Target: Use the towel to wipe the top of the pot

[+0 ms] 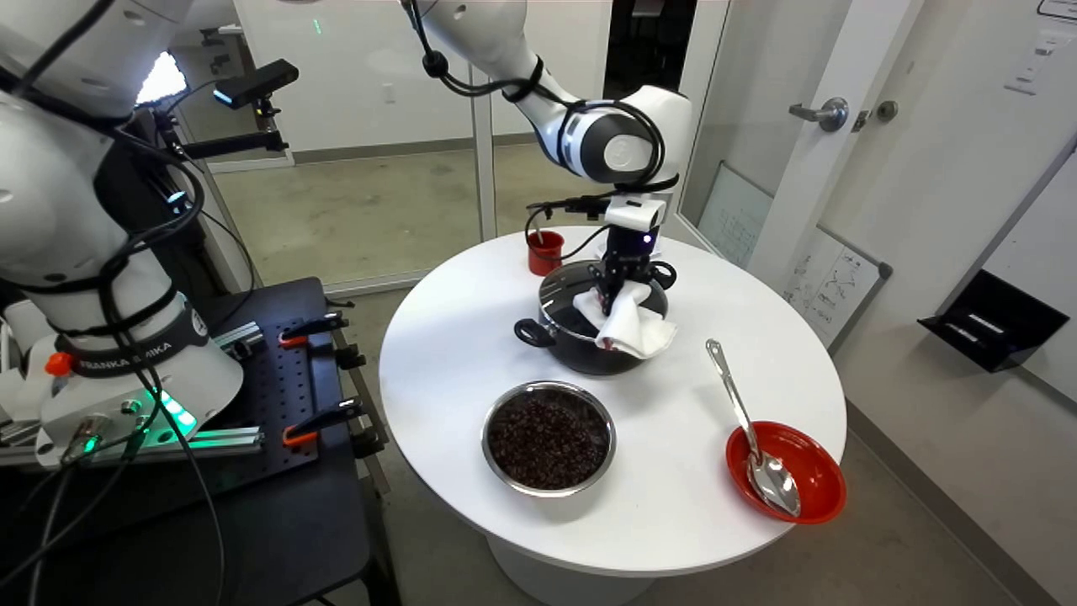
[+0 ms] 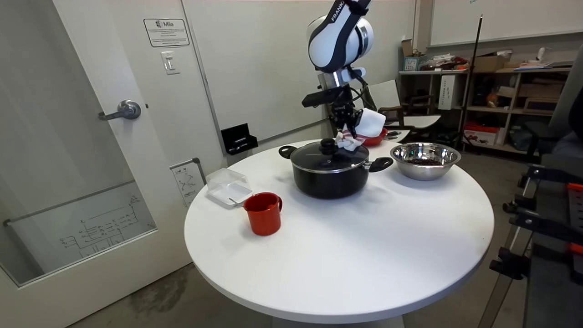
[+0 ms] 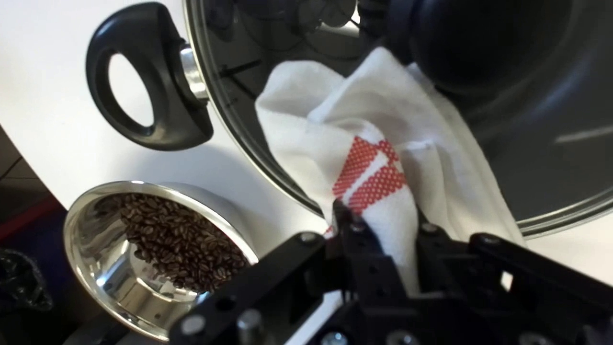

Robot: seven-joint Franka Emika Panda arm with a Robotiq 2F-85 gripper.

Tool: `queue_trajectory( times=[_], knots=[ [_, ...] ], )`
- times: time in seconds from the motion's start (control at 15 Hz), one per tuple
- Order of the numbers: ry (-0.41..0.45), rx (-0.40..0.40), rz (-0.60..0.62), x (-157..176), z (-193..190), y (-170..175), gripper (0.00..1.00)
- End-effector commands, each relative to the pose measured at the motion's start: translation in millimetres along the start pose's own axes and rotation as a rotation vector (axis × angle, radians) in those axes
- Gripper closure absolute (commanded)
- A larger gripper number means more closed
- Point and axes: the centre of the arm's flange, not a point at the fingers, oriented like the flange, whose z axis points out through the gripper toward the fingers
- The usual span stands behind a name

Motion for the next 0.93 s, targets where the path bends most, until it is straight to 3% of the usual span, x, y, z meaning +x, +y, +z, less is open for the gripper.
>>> queue_trajectory(
  times=[0.0, 0.87],
  knots=[
    [-0.014, 0.035, 0.036, -6, 11, -23, 0.97],
    [0.015, 0.166, -0.018, -26, -15, -44, 0.97]
  ],
)
